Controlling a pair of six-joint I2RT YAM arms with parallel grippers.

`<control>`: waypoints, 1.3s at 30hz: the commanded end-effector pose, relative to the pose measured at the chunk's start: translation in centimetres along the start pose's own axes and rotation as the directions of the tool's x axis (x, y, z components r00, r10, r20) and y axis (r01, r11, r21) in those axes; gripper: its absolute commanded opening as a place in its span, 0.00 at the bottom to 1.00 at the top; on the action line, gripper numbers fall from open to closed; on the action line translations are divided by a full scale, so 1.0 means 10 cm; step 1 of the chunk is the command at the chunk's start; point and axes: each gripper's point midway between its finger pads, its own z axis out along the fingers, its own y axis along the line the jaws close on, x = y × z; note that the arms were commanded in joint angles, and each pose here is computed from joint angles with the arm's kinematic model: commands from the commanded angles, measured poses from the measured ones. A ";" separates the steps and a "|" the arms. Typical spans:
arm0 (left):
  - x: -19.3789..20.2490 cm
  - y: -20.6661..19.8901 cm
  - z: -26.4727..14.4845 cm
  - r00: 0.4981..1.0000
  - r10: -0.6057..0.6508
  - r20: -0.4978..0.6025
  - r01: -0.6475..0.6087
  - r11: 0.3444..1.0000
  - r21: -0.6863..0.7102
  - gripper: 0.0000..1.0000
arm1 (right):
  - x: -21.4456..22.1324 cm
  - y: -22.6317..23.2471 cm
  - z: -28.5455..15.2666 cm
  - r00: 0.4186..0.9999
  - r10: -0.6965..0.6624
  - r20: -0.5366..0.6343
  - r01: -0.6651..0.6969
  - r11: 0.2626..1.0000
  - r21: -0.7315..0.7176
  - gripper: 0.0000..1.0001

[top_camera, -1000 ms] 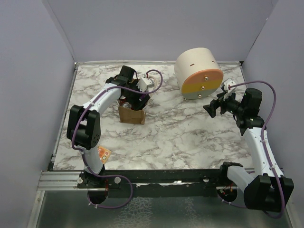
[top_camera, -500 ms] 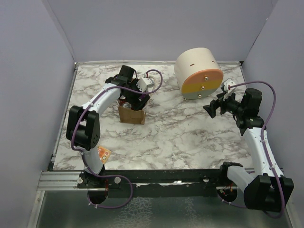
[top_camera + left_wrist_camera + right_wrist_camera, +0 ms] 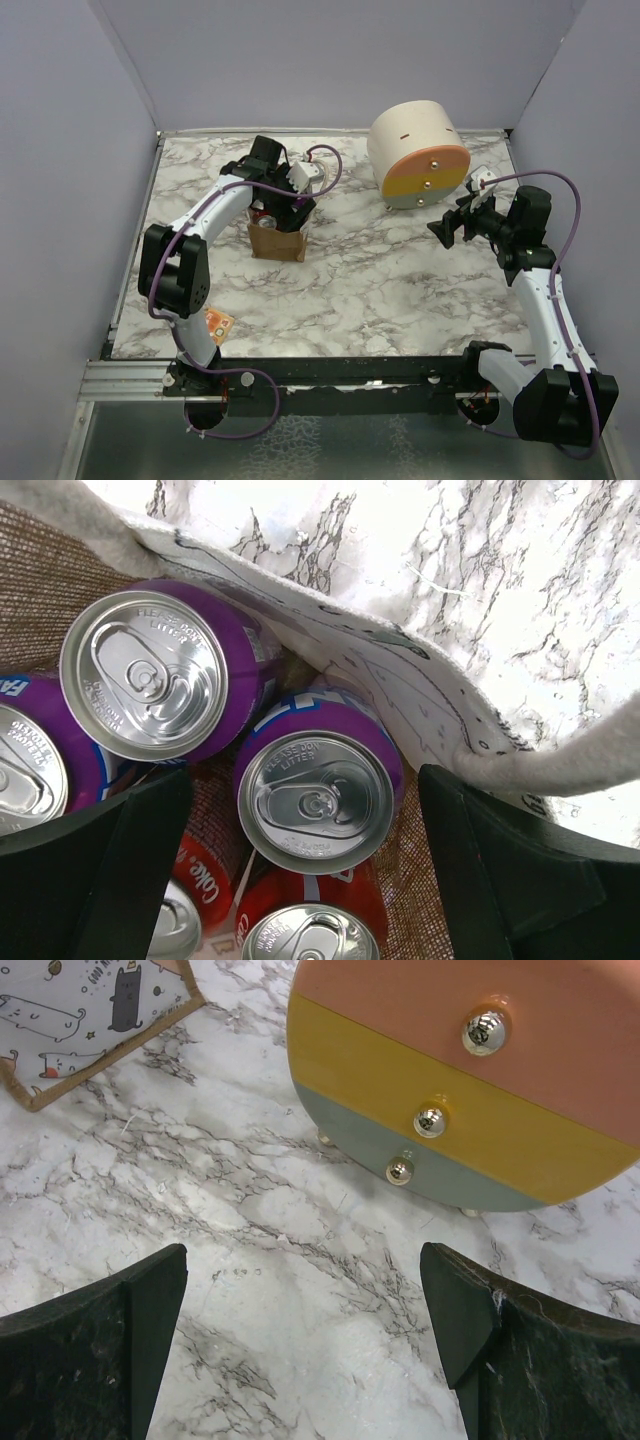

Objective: Place the beverage into the canvas bag

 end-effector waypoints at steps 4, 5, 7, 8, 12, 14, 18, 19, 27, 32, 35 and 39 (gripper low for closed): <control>-0.33 -0.03 -0.25 0.996 0.023 0.088 -0.022 1.000 -0.014 0.98 | -0.02 -0.01 0.00 0.999 -0.025 0.021 0.025 1.000 -0.002 1.00; -0.33 -0.03 -0.26 0.996 0.024 0.089 -0.022 1.000 -0.016 0.98 | -0.02 -0.01 0.00 0.999 -0.025 0.021 0.025 1.000 -0.002 1.00; -0.33 -0.03 -0.27 0.996 0.025 0.089 -0.023 1.000 -0.019 0.99 | -0.02 -0.01 0.00 0.999 -0.025 0.021 0.025 1.000 -0.002 0.99; -0.34 -0.02 -0.28 0.995 0.026 0.091 -0.024 0.999 -0.022 0.99 | -0.02 -0.01 0.00 0.999 -0.026 0.022 0.026 1.000 -0.002 1.00; -0.39 -0.01 -0.33 0.994 0.035 0.105 -0.032 0.999 -0.034 0.99 | -0.02 -0.01 0.00 0.999 -0.025 0.022 0.026 1.000 -0.003 1.00; -0.42 -0.01 -0.38 0.993 0.040 0.114 -0.035 0.998 -0.045 0.99 | -0.03 -0.01 0.00 0.999 -0.026 0.023 0.026 1.000 -0.004 1.00; -0.49 0.02 -0.44 0.990 0.052 0.130 -0.044 0.997 -0.065 0.99 | -0.03 0.00 0.00 0.999 -0.026 0.024 0.027 1.000 -0.005 1.00; -0.49 0.02 -0.45 0.990 0.052 0.132 -0.043 0.997 -0.069 0.99 | -0.03 0.00 0.00 0.999 -0.026 0.024 0.026 1.000 -0.007 1.00; -0.65 0.09 -0.65 0.975 0.043 0.217 -0.006 0.986 -0.168 0.99 | -0.01 0.00 0.01 0.999 -0.024 0.021 0.024 1.000 -0.006 1.00; -0.70 0.20 -0.81 0.965 0.036 0.260 0.035 0.964 -0.265 0.99 | 0.00 -0.02 0.01 1.000 -0.026 0.016 0.026 1.000 0.001 1.00; -0.72 0.24 -0.89 0.959 0.048 0.278 0.040 0.951 -0.305 0.99 | 0.03 -0.05 0.01 0.999 -0.038 0.005 0.038 0.999 0.017 1.00; -0.71 0.31 -0.98 0.958 0.049 0.284 0.058 0.932 -0.357 0.99 | 0.07 -0.14 0.00 0.998 -0.057 -0.016 0.058 0.996 0.063 1.00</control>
